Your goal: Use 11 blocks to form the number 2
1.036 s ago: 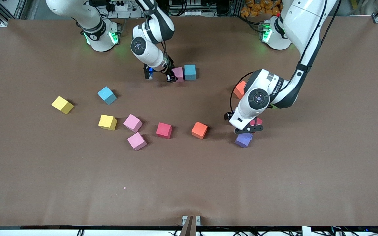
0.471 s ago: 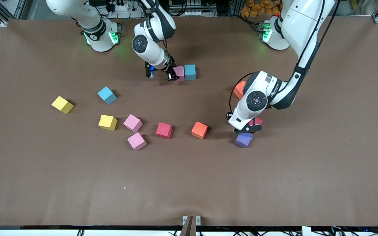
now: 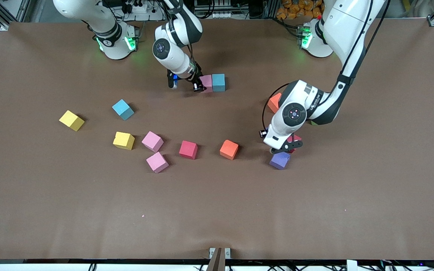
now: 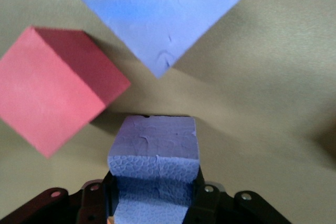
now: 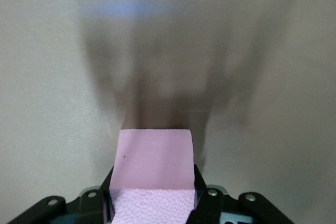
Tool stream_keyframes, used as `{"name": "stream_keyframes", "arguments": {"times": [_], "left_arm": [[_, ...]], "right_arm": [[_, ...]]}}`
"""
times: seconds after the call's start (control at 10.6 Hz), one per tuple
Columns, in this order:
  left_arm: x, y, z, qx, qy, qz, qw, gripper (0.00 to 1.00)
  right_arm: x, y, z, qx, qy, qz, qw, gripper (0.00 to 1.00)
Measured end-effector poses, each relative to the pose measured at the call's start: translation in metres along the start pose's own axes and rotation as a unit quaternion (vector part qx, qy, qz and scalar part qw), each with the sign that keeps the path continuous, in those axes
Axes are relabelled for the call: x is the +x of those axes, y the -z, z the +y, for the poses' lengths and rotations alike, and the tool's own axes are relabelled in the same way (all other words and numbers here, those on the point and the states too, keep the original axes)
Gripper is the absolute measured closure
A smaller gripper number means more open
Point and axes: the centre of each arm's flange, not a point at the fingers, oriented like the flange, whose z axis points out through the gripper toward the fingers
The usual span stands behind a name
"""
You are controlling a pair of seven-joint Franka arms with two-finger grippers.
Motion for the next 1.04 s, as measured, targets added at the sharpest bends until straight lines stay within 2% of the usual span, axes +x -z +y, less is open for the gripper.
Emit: {"name": "stream_keyframes", "arguments": {"times": [0.38, 0.66, 0.75, 1.04], "left_arm": [[-0.06, 0.007, 0.019, -0.007, 0.104, -0.022, 0.994, 0.47], [-0.081, 0.021, 0.0, -0.031, 0.171, -0.067, 0.982, 0.47], [-0.086, 0.027, -0.007, -0.04, 0.193, -0.079, 0.977, 0.47], [-0.106, 0.032, -0.006, -0.045, 0.273, -0.08, 0.958, 0.47]], "right_arm": [[-0.003, -0.002, 0.006, 0.003, 0.004, 0.001, 1.0, 0.44], [0.004, -0.009, 0.012, -0.007, 0.002, 0.01, 1.0, 0.07], [0.003, -0.009, 0.012, -0.007, 0.002, 0.01, 1.0, 0.0], [-0.002, -0.002, 0.01, -0.001, 0.003, 0.002, 1.0, 0.0]]}}
